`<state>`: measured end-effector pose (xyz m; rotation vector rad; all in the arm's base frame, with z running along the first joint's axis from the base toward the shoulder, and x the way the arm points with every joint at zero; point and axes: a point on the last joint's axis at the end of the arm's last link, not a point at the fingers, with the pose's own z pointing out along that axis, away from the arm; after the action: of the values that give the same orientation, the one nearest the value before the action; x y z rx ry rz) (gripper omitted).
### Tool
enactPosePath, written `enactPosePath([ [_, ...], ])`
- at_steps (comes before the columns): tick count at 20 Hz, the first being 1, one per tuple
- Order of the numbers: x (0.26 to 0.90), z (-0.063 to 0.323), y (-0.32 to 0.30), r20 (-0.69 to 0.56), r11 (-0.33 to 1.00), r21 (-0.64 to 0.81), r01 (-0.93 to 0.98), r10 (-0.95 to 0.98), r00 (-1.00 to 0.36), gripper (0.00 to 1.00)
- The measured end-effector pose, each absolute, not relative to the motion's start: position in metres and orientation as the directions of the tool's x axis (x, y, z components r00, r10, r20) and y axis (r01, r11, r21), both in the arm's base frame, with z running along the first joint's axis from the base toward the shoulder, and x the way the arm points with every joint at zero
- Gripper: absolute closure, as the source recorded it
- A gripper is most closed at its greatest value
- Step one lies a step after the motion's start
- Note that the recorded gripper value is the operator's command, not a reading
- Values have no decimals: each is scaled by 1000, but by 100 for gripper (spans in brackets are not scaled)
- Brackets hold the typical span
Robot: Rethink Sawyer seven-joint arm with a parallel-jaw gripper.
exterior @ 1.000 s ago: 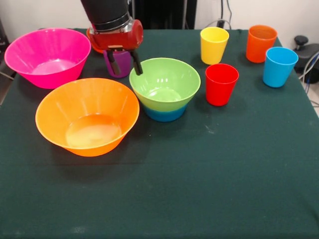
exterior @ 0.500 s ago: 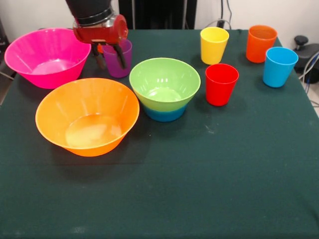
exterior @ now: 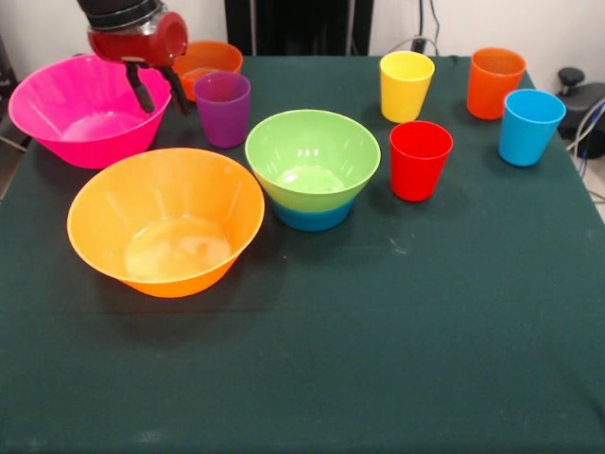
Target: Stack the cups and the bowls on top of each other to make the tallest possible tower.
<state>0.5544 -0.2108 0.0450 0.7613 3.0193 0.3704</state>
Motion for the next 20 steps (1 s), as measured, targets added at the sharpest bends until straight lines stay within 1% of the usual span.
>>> enactPosePath([
  [8, 548, 33, -196, 26, 903, 187, 387, 390, -921, 0],
  [13, 540, 16, -167, -9, 945, 154, 289, 294, -956, 0],
  [20, 532, -4, -151, -20, 956, 158, 248, 254, -967, 0],
])
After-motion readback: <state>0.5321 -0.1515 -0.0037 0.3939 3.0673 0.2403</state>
